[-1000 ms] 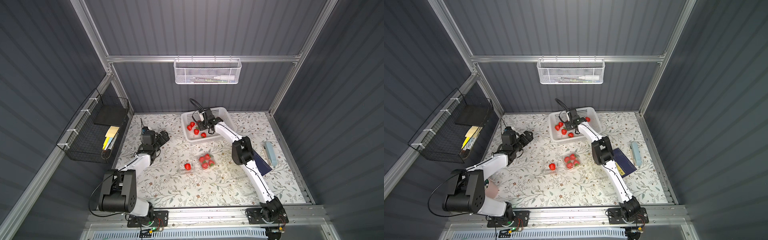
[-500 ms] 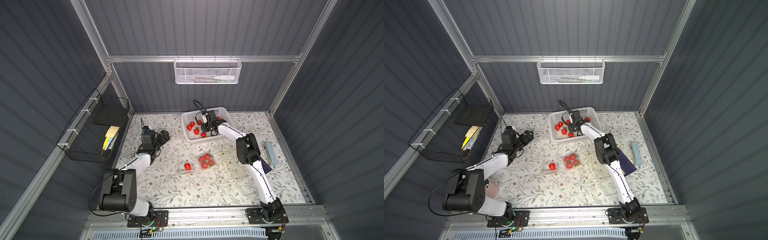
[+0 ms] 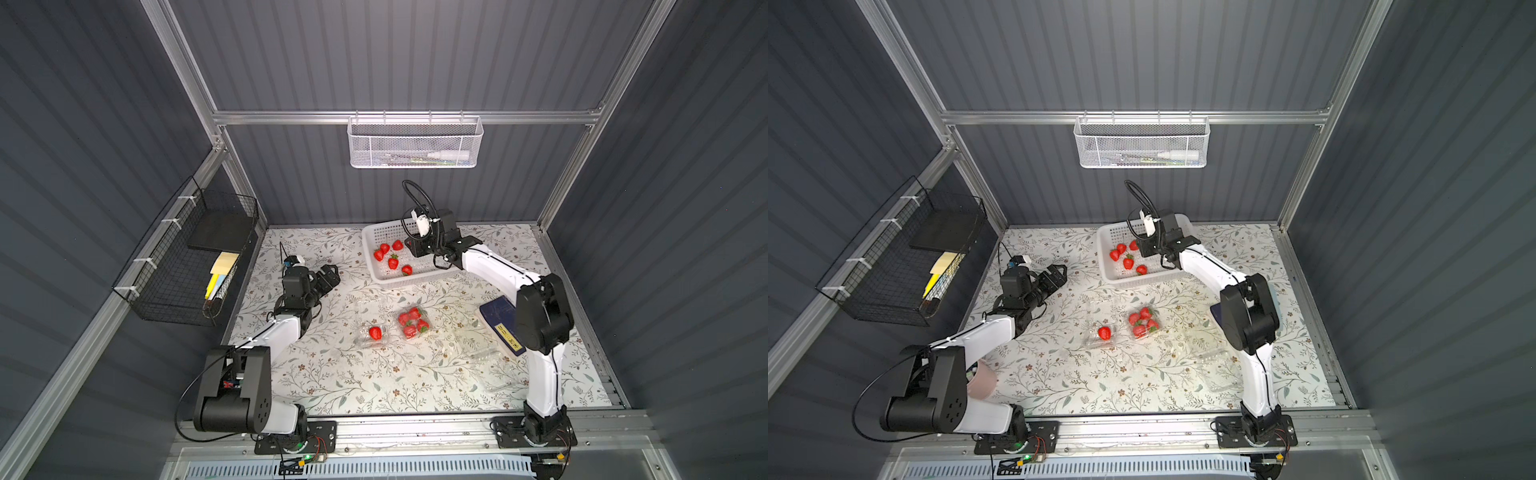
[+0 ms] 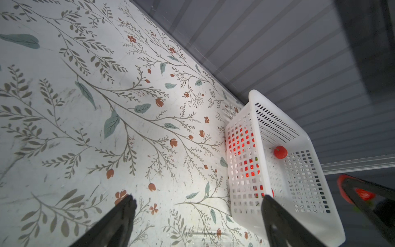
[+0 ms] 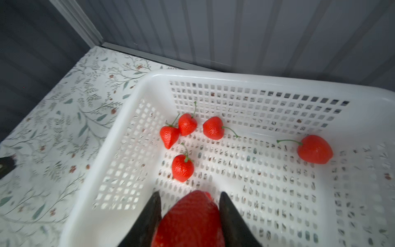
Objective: Pack strawberries into containers
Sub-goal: Pick up the strawberry from the basket, then place the strawberry in the packing box.
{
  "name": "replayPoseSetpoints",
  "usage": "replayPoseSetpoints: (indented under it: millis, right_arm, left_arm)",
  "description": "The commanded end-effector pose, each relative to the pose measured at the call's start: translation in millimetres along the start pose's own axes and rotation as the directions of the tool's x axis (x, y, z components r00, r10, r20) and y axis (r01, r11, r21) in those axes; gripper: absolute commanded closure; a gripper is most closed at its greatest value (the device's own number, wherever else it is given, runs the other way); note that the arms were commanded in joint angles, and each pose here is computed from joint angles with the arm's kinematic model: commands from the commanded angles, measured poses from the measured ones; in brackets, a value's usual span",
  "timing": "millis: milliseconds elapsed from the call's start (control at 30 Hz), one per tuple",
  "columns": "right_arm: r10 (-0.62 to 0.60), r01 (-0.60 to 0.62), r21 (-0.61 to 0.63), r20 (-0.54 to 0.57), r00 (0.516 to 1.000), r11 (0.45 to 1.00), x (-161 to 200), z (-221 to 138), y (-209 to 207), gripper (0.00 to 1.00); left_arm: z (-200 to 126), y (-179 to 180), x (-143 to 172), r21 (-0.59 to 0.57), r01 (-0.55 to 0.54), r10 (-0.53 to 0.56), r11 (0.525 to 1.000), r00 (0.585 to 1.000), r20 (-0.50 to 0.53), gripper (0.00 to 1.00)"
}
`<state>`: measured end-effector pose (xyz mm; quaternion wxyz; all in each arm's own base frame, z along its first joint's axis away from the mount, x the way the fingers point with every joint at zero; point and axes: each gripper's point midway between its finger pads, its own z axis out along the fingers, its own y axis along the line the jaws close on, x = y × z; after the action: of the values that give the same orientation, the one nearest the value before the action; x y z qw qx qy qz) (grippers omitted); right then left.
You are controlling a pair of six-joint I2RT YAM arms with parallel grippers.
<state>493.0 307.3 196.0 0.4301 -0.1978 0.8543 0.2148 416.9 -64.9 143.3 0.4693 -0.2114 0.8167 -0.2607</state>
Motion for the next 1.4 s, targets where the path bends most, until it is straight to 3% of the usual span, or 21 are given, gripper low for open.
replayPoseSetpoints:
  millis: [0,167,333,467,900,1167,1367]
  right_arm:
    - [-0.020,0.017,-0.124,-0.020,1.000,0.992,24,-18,56,0.73]
    - [-0.076,0.056,-0.263,-0.067,0.995,0.963,72,-49,132,0.74]
    - [-0.124,0.044,-0.362,-0.200,0.972,0.931,131,-49,180,0.74]
    - [-0.144,0.016,-0.363,-0.331,0.933,0.932,177,-43,193,0.75]
    - [-0.267,0.068,-0.420,-0.436,0.859,0.905,241,-45,224,0.70]
    - [-0.326,0.129,-0.394,-0.487,0.810,0.910,278,-45,222,0.46]
    - [-0.301,0.129,-0.366,-0.464,0.833,0.921,272,-45,221,0.39]
  left_arm:
    - [-4,-9,-5,0.045,0.005,-0.006,0.999,1.000,0.023,0.06]
    - [-9,-15,-15,0.052,0.029,-0.031,0.998,0.998,0.047,0.06]
    - [-10,-15,-17,0.035,0.028,-0.029,0.999,0.999,0.044,0.05]
    - [-12,-16,-17,0.035,0.026,-0.027,0.999,0.999,0.041,0.06]
    - [-22,-15,-18,0.025,0.023,-0.025,0.999,0.998,0.056,0.05]
    - [-21,-15,-15,0.033,0.020,-0.022,0.999,0.999,0.046,0.05]
    - [-21,-14,-13,0.039,0.019,-0.021,0.999,0.999,0.042,0.05]
